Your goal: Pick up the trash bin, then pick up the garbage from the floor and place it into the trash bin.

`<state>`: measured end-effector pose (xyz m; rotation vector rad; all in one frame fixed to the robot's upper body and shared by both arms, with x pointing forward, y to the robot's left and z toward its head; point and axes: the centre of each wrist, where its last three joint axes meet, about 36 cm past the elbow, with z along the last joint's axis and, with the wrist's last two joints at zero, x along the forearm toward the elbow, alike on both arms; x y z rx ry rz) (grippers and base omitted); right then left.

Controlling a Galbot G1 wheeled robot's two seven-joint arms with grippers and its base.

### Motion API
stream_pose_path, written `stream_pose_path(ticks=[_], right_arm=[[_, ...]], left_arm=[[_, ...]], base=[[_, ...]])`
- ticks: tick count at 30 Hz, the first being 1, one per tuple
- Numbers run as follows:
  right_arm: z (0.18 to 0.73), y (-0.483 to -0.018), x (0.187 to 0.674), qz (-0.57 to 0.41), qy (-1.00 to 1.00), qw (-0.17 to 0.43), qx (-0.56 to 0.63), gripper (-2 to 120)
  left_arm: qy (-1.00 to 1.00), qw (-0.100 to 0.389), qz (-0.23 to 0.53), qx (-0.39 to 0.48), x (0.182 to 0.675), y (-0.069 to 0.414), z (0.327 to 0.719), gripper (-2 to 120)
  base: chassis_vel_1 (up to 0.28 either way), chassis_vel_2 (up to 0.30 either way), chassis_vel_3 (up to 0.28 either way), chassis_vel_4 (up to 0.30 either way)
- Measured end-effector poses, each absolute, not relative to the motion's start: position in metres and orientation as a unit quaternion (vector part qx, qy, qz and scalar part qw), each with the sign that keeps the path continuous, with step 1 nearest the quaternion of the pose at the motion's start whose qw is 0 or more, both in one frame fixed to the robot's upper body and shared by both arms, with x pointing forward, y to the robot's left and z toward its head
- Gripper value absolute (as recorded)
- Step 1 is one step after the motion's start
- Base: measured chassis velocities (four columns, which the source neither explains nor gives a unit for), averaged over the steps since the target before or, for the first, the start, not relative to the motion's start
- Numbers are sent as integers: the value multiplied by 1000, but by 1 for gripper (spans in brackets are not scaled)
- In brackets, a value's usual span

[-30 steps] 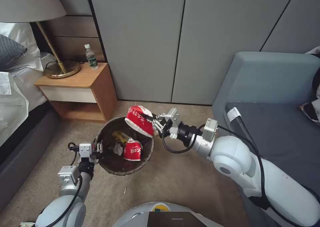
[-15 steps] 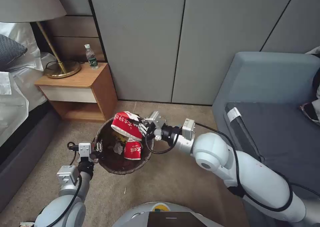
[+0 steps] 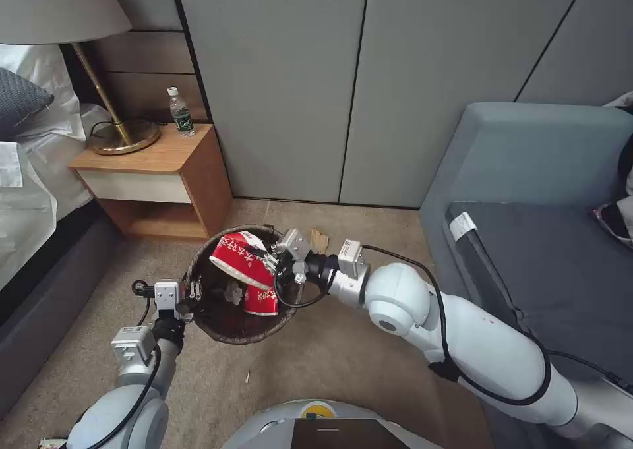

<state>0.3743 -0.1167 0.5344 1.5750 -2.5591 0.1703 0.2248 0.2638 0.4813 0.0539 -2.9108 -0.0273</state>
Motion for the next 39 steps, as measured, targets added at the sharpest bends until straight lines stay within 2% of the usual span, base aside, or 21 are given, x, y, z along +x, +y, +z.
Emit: stream_pose_path(ticks=[1,3,5,6,8,10,14,17,19,23,39], right_arm=[[534,-116,374,57,-848,66,522,22],[534,-116,374,57,-848,66,522,24],[533,-115,373,58,-848,67,523,36],[533,-115,373,58,-848,67,523,36],[533,-114,373,59,-847,67,525,43],[533,-112,374,60,-846,67,526,55],[533,-110,375,61,-846,66,526,64],[533,-110,377,62,-846,65,525,80],[533,-110,377,62,-846,65,525,82],[534,-110,377,60,-847,64,524,98],[545,-138,381,19,-891,21,452,100]], left_arm=[[-993,115,-9,18,225,264,481,0],[-993,115,-9,18,225,264,481,0],[-993,115,-8,18,226,264,481,0],[-993,115,-8,18,226,264,481,0],[-993,115,-8,17,226,264,481,0],[-993,116,-7,18,226,264,480,0],[-993,116,-6,18,227,264,480,0],[-993,115,-6,18,227,264,480,0],[-993,115,-6,18,227,264,479,0],[-993,116,-6,17,227,264,479,0],[-993,115,-1,19,227,264,479,0]], base=[[0,0,0,0],[0,0,0,0],[0,0,0,0],[0,0,0,0],[0,0,0,0],[0,0,0,0],[0,0,0,0],[0,0,0,0],[0,0,0,0],[0,0,0,0],[0,0,0,0]])
